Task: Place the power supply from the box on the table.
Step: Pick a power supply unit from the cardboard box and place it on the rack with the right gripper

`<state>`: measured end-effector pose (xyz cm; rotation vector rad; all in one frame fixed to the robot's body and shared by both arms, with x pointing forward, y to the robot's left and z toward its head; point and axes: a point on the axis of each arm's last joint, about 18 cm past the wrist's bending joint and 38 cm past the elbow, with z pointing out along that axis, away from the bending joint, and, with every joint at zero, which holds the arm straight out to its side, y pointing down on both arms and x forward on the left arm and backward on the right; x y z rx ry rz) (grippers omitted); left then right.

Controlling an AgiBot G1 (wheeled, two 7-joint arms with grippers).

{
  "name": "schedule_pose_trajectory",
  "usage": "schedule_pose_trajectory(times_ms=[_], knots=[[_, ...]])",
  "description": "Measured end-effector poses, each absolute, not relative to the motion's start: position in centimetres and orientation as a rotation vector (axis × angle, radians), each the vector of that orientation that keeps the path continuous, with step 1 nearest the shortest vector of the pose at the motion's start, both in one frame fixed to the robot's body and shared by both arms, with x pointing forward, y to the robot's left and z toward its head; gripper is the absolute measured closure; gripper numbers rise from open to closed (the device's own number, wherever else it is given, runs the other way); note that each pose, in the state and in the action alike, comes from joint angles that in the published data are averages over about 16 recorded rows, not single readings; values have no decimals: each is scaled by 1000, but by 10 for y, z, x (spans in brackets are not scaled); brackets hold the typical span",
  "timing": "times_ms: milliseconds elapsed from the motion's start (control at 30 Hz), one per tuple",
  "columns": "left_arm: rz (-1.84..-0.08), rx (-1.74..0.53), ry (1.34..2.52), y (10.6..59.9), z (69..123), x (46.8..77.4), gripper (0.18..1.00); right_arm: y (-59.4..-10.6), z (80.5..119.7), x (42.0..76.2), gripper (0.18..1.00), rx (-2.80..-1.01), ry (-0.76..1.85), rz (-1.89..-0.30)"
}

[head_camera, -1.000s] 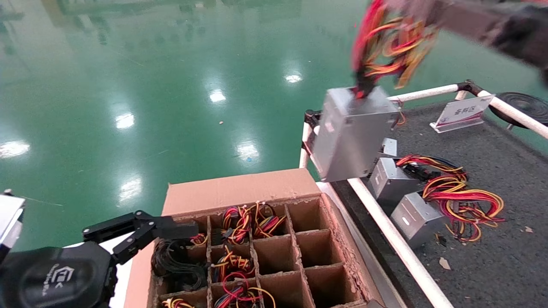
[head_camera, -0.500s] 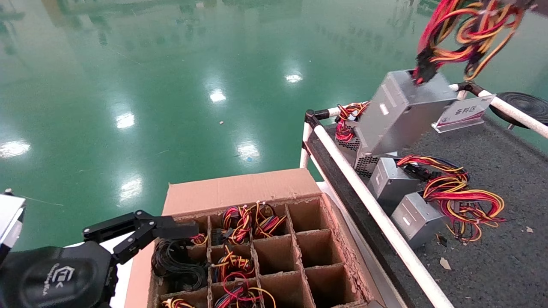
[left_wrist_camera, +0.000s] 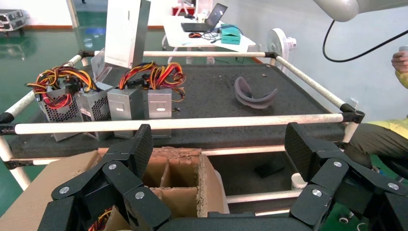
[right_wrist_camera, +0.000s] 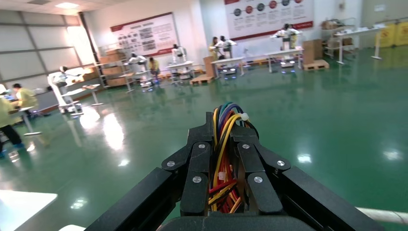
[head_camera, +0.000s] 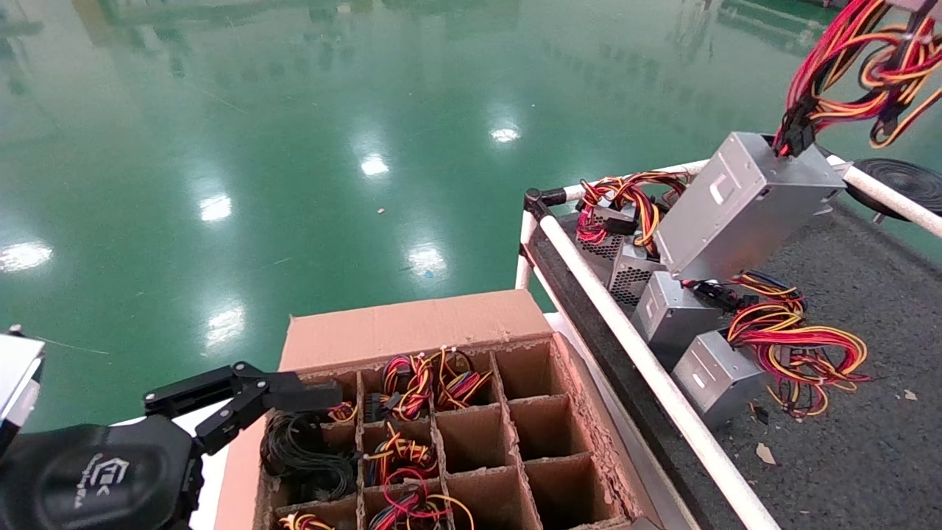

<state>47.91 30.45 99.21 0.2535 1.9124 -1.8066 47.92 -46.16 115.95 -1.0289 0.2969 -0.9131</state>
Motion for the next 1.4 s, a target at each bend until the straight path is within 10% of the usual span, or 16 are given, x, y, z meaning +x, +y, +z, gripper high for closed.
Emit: schedule_pose_trajectory(times_ms=[1400], knots=[[-1807,254,1912,305,992,479,184,-493,1146,669,957,-721,774,-1074]])
